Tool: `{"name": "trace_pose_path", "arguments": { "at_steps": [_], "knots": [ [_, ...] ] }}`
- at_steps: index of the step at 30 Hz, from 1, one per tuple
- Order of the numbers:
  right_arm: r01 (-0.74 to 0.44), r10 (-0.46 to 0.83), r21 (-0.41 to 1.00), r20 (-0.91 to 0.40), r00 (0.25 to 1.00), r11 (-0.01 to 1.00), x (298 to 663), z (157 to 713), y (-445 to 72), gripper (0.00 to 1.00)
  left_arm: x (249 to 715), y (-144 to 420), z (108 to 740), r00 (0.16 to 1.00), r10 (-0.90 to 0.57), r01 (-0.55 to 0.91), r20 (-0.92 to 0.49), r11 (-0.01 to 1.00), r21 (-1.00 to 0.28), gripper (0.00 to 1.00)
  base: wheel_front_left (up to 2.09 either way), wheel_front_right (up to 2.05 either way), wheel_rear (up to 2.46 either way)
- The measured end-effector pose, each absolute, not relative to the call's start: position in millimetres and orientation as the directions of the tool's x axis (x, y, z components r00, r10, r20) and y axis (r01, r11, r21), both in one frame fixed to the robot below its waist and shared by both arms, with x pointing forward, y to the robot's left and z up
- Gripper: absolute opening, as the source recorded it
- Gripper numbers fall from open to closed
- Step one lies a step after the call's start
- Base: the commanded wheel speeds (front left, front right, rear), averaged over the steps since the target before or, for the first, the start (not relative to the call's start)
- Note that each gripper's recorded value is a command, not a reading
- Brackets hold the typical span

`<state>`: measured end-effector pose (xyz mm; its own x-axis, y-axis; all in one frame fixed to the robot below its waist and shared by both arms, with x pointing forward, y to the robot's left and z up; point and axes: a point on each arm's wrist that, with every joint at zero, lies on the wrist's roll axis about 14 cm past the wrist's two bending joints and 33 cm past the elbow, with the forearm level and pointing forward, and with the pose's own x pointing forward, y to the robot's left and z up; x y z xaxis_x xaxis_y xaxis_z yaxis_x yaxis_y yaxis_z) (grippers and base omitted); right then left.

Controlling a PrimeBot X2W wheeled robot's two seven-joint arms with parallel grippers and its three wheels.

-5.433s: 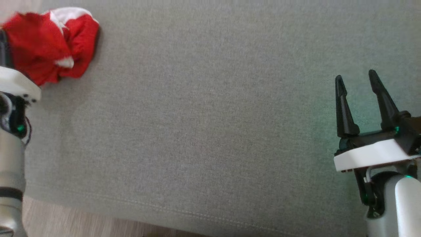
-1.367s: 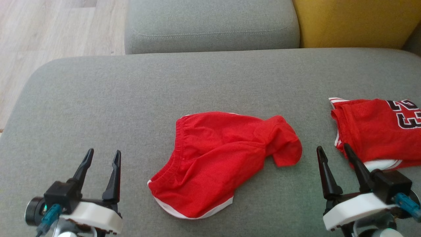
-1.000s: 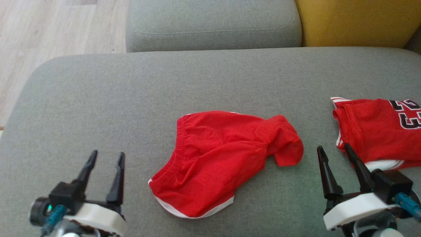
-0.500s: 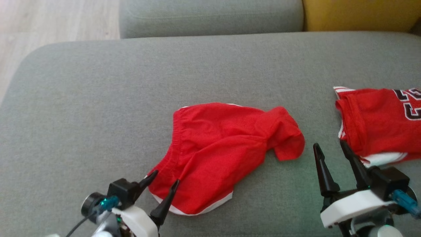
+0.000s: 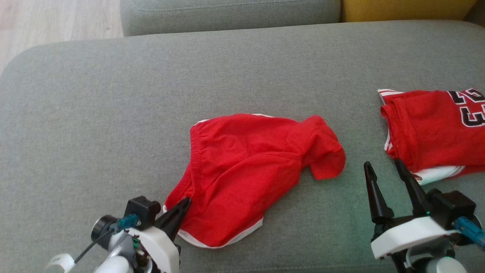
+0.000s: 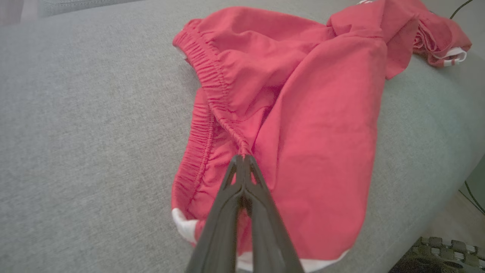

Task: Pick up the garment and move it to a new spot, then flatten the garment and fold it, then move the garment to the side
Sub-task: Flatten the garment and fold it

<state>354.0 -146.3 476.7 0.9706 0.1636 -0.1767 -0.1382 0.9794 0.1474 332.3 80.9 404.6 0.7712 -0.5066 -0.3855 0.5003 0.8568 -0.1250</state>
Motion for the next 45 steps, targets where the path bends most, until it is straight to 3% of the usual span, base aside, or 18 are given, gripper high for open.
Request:
{"name": "trace_pose_path", "arguments": {
  "at_steps": [23,24,25,26,35,45],
  "knots": [
    [-0.172,0.192,0.151,-0.134,0.972,0.974,359.4,487.3,-137.6,1.0,344.1,76.2,513.5,0.871,-0.491,0.486,-0.031,0.869,-0.088,0.0,0.0,0.0,0.0],
    [-0.172,0.192,0.15,-0.13,0.973,0.974,359.2,488.6,-137.8,1.0,344.7,79.2,516.5,0.879,-0.476,0.473,-0.02,0.877,-0.085,0.34,0.0,0.0,0.0],
    [-0.172,0.192,0.15,-0.126,0.973,0.974,359.0,489.9,-137.9,1.0,345.2,82.7,518.8,0.888,-0.459,0.456,-0.013,0.886,-0.084,0.34,0.0,0.0,0.0],
    [-0.173,0.192,0.149,-0.121,0.974,0.974,358.9,491.3,-137.8,1.0,345.4,85.8,521.7,0.897,-0.442,0.44,-0.002,0.894,-0.083,1.0,0.0,0.0,0.0],
    [-0.186,0.197,0.141,-0.072,0.978,0.972,357.3,507.1,-136.0,1.0,350.2,142.3,543.2,0.976,-0.18,0.191,0.12,0.977,-0.089,1.0,0.0,0.0,0.0],
    [-0.204,0.21,0.124,-0.04,0.977,0.971,352.1,519.8,-132.1,1.0,328.5,169.7,515.4,0.992,-0.114,0.117,0.055,0.991,-0.059,1.0,0.0,0.0,0.0]
  ]
}}
